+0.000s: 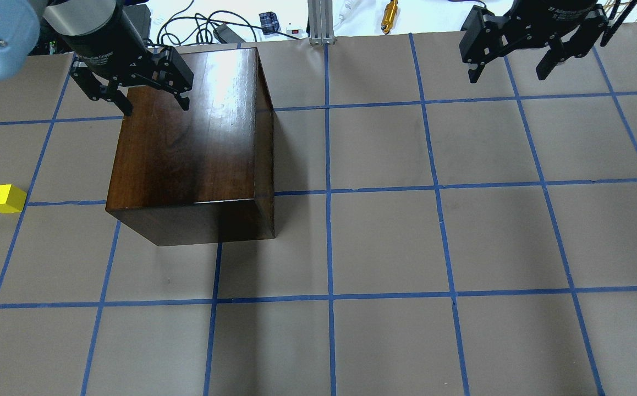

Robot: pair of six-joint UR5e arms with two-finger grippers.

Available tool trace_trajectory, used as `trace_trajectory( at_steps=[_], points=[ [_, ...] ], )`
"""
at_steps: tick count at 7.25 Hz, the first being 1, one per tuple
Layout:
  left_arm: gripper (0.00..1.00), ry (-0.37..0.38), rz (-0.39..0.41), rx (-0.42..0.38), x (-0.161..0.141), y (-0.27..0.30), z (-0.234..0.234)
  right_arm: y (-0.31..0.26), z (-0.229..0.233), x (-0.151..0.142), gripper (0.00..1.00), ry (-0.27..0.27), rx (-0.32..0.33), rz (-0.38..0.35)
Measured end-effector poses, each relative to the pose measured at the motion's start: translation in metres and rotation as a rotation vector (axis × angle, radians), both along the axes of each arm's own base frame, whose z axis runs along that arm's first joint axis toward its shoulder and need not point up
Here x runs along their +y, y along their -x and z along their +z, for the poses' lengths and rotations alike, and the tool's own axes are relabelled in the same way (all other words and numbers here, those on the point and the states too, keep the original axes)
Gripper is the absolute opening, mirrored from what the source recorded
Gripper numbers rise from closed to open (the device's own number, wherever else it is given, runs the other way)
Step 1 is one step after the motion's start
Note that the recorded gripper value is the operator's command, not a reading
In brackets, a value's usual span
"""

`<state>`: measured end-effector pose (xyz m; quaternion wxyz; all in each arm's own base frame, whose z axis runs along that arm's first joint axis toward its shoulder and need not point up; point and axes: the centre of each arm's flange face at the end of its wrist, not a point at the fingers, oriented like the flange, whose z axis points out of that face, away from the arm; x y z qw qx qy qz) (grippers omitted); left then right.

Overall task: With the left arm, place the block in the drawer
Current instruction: 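Move the left gripper off the cabinet top toward the drawer handle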

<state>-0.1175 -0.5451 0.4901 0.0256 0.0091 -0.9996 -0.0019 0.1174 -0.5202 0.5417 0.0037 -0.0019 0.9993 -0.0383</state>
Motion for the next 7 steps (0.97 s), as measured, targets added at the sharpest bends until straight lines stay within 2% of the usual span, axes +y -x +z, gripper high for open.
trace_trajectory(
  at_steps=[7],
  points=[
    [1.00, 0.002, -0.006, -0.016, 0.0048, -0.0019, 0.0043, 0.0001, -0.0002, -0.0001, 1.00, 0.000, 0.000, 0.000]
  ],
)
